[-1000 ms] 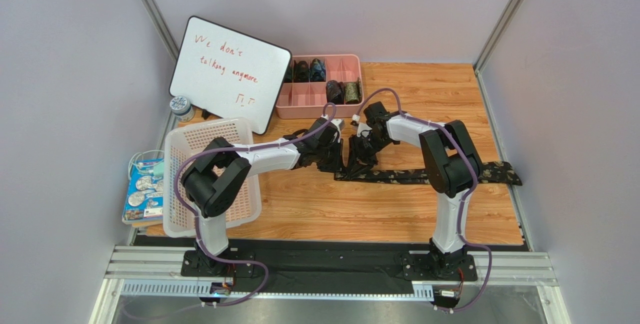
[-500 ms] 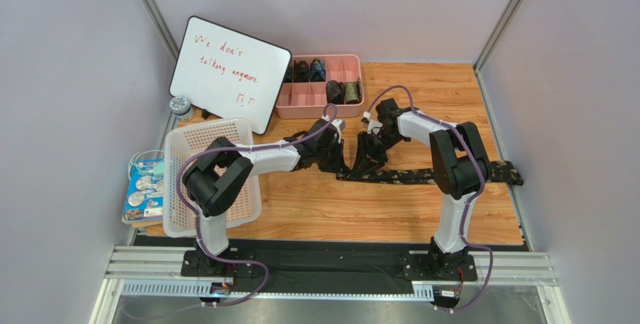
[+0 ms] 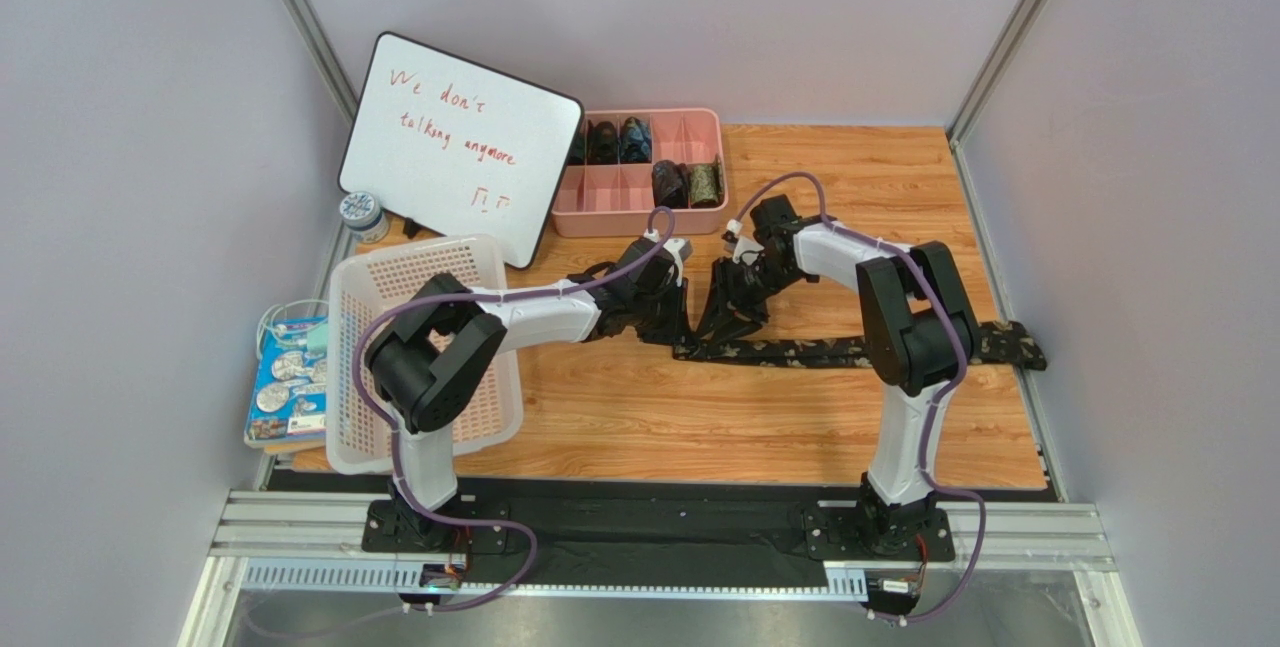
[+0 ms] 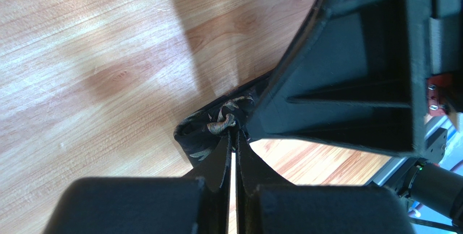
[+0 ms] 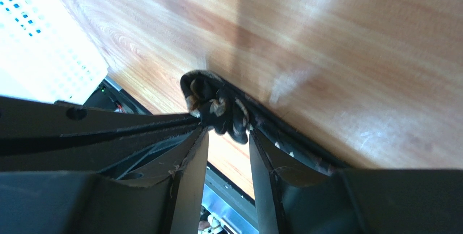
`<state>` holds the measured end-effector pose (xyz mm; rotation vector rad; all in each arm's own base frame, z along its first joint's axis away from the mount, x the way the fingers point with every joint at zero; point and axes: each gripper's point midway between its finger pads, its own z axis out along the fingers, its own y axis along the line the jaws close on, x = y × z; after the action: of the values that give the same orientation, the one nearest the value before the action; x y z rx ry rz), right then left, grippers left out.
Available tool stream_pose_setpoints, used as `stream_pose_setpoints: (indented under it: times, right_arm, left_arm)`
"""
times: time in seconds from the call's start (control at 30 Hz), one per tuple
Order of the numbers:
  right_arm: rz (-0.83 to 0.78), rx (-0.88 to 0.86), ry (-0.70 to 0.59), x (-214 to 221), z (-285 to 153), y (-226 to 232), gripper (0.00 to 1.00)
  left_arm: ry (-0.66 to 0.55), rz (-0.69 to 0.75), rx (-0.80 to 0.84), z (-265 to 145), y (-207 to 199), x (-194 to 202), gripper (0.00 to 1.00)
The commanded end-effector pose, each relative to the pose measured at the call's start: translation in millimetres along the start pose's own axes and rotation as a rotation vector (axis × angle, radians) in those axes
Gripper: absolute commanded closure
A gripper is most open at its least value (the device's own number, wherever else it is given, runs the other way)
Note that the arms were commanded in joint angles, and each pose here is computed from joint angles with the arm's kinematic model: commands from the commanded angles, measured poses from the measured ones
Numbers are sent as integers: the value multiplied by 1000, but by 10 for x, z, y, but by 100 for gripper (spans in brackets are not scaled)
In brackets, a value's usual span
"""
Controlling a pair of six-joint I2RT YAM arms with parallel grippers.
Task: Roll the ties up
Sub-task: Roll the tie at the center of the board.
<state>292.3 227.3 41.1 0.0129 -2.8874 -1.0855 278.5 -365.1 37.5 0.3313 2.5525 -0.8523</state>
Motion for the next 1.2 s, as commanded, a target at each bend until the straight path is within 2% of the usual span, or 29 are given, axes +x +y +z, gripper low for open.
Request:
stream_pose_setpoints:
  times: [0.0, 0.27, 0.43, 0.47, 0.5, 0.53, 0.63, 0.7, 0.73, 0.83, 0.93, 1.03, 1.17]
  right_arm:
    - [6, -22, 1, -42, 102, 21, 62]
    - [-31, 3, 28, 49, 231, 38, 65]
    - [-43, 57, 51, 93, 304, -97, 78]
    - [-47, 74, 50, 90, 311, -137, 83]
    - [-45, 91, 58, 106, 324, -184, 93]
    - [-54, 98, 60, 107, 326, -212, 99]
    - [-69, 120, 63, 132, 345, -307, 100]
    - [-83, 132, 45, 106, 349, -350, 100]
    - [-91, 132, 47, 123, 354, -376, 100]
    - [-116, 124, 34, 103, 363, -383, 100]
    - [-147, 98, 26, 90, 384, -357, 100]
    - [-183, 63, 24, 88, 389, -301, 100]
    - [-215, 25, 21, 109, 395, -261, 100]
  left_arm:
    - [159, 14, -158, 95, 490, 526, 100]
    - [152, 17, -153, 97, 475, 504, 100]
    - [134, 21, -152, 100, 458, 451, 100]
    - [132, 22, -153, 96, 454, 442, 100]
    - [130, 22, -151, 97, 446, 430, 100]
    - [121, 24, -147, 86, 427, 403, 100]
    - [79, 37, -113, 28, 319, 275, 100]
    - [53, 60, -89, -30, 260, 208, 88]
    - [11, 88, -41, -116, 127, 91, 73]
    - [-77, 191, 33, -362, -53, -100, 51]
    - [-140, 354, 81, -606, -138, -188, 38]
    - [-156, 475, 114, -764, -116, -142, 30]
    - [-135, 734, 156, -806, -22, 23, 25]
